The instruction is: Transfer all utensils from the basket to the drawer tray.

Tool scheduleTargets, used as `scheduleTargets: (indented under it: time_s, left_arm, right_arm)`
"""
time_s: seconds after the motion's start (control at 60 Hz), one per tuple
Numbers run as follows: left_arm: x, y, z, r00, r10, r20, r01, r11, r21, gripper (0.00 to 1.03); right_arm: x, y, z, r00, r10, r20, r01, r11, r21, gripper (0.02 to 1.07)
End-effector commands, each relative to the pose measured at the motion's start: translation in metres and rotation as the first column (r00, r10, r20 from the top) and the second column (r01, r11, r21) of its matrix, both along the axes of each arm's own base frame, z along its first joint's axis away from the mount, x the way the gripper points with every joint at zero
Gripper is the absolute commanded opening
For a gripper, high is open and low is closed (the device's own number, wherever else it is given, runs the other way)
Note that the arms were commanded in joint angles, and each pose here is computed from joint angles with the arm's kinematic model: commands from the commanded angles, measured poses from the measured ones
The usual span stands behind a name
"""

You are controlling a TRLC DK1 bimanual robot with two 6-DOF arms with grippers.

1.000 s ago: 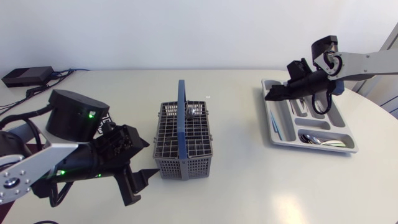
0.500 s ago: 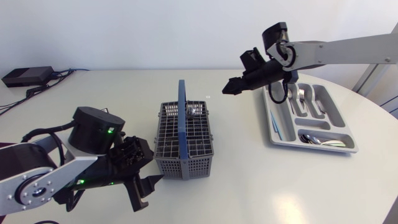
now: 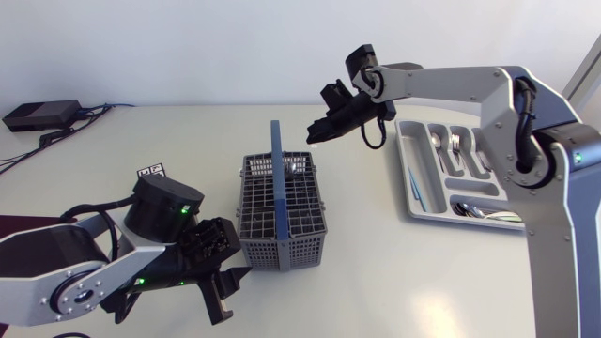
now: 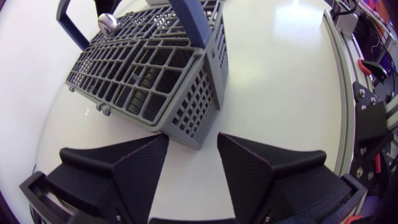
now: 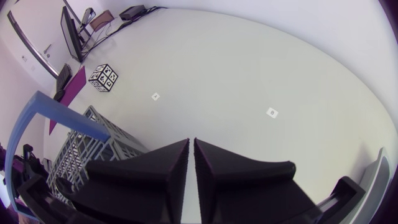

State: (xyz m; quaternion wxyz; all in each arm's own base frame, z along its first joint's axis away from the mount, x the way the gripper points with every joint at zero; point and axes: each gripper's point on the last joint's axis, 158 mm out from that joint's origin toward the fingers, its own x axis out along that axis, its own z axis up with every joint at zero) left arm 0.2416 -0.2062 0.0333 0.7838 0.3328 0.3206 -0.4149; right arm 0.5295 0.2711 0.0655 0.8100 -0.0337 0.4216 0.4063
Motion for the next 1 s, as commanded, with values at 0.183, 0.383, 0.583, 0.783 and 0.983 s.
scheduleTargets:
  time_s: [0.183, 0.383, 0.583, 0.783, 0.983]
  left_arm:
    - [0.001, 0.003, -0.006, 0.999, 0.034, -0.014, -0.034, 0.999, -0.015, 0.55]
    - [0.013, 0.013, -0.002, 0.997, 0.077, 0.003, -0.077, 0.997, -0.026, 0.55]
    - [0.027, 0.027, 0.0, 0.991, 0.134, 0.016, -0.133, 0.991, -0.032, 0.55]
    - [0.037, 0.041, 0.007, 0.983, 0.181, 0.036, -0.179, 0.983, -0.043, 0.55]
    - [0.054, 0.06, 0.01, 0.971, 0.228, 0.067, -0.226, 0.973, -0.037, 0.55]
  right_arm:
    - [-0.032, 0.019, -0.021, 0.99, 0.11, -0.093, -0.111, 0.994, -0.003, 0.12]
    - [-0.064, 0.009, -0.015, 0.983, 0.148, -0.107, -0.149, 0.989, -0.001, 0.1]
    - [-0.099, 0.002, 0.001, 0.98, 0.167, -0.103, -0.167, 0.986, 0.017, 0.1]
    - [-0.122, -0.005, 0.009, 0.98, 0.174, -0.097, -0.172, 0.985, 0.021, 0.1]
    - [-0.152, -0.016, 0.012, 0.978, 0.175, -0.115, -0.174, 0.985, 0.02, 0.1]
